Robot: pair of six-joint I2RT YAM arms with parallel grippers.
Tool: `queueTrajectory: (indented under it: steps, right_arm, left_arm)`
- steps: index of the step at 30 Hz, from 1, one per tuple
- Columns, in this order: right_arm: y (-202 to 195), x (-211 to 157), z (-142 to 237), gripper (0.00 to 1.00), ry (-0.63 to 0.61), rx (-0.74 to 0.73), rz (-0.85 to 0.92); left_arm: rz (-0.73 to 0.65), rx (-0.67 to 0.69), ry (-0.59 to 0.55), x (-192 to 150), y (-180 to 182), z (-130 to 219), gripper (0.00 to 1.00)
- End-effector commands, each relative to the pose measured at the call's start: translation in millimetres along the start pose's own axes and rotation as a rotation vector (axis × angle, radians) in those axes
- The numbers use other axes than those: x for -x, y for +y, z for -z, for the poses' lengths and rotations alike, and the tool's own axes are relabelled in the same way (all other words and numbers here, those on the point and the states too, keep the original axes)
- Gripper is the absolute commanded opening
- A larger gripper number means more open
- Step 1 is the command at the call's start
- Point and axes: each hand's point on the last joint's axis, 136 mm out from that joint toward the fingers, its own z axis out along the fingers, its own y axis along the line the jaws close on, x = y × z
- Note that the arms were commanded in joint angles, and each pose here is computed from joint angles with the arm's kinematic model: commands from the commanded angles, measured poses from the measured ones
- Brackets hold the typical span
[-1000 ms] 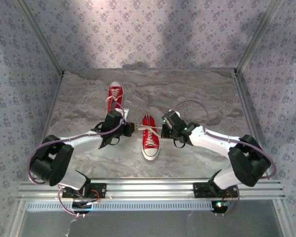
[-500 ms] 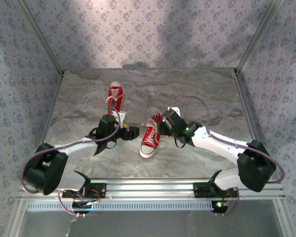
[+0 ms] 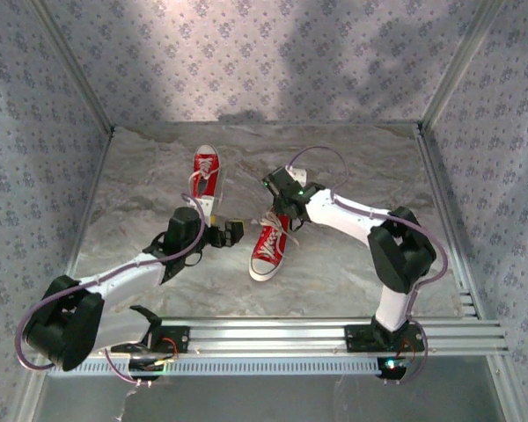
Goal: Tie the shoes
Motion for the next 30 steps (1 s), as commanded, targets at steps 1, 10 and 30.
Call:
queueTrajectory:
  steps: [1, 10, 30]
  right_arm:
    - [1, 0, -4, 0.48, 0.036, -0.002, -0.027]
    - [15, -7, -16, 0.48, 0.074, 0.045, -0.005]
    - [22, -34, -48, 0.21, 0.192, 0.062, 0.024]
  left_arm:
    - [-0.005, 0.000, -0.011, 1, -1, 2, 1.00]
    - [-0.012, 0.001, -0.006, -1, -1, 2, 1.00]
    - [-0.005, 0.011, 0.003, -3, 2, 1, 0.99]
